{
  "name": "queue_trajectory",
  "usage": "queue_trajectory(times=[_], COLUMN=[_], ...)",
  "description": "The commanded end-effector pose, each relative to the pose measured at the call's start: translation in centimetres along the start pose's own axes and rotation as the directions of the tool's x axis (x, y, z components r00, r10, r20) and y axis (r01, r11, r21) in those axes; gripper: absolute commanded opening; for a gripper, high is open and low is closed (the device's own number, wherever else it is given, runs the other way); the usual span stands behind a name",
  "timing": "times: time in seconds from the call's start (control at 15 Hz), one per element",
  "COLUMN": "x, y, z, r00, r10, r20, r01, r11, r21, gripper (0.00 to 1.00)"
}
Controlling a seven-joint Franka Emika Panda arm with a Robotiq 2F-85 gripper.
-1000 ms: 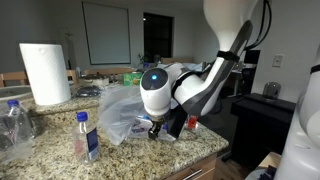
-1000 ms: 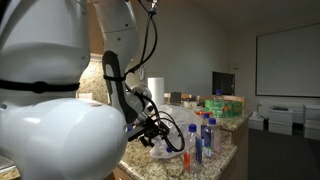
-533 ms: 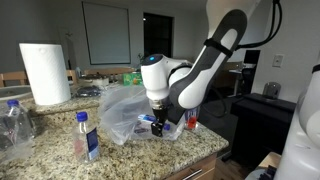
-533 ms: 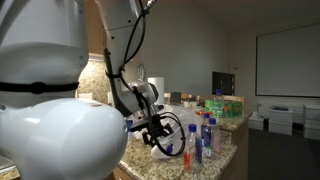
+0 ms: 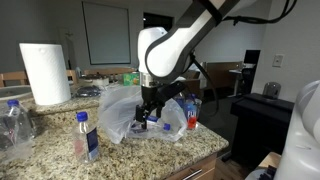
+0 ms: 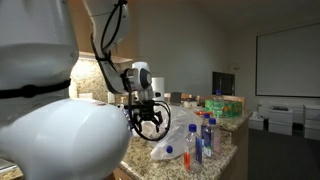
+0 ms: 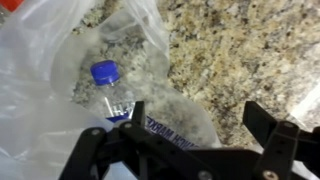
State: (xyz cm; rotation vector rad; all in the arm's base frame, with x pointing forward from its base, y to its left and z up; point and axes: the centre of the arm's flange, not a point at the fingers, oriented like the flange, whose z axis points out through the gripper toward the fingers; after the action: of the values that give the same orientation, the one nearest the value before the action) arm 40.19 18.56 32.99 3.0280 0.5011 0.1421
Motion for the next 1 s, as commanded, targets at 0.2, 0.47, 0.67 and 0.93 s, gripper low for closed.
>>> queue_trajectory(times=[0.2, 0.47, 0.67, 0.93], x=[-1.5, -1.3, -0.4, 0.8], y=[1.3, 4.8, 9.9, 17.7], z=[-7.6, -12.9, -14.7, -14.8], r00=[0.996, 0.997, 0.998, 0.999], r10=[-0.066, -0.048, -0.006, -0.029], r20=[0.054, 0.064, 0.063, 0.045], r01=[0.055, 0.041, 0.006, 0.031], r11=[0.981, 0.993, 1.0, 0.998], r21=[0.185, 0.107, 0.009, -0.05], gripper=[1.0, 1.0, 1.0, 1.0])
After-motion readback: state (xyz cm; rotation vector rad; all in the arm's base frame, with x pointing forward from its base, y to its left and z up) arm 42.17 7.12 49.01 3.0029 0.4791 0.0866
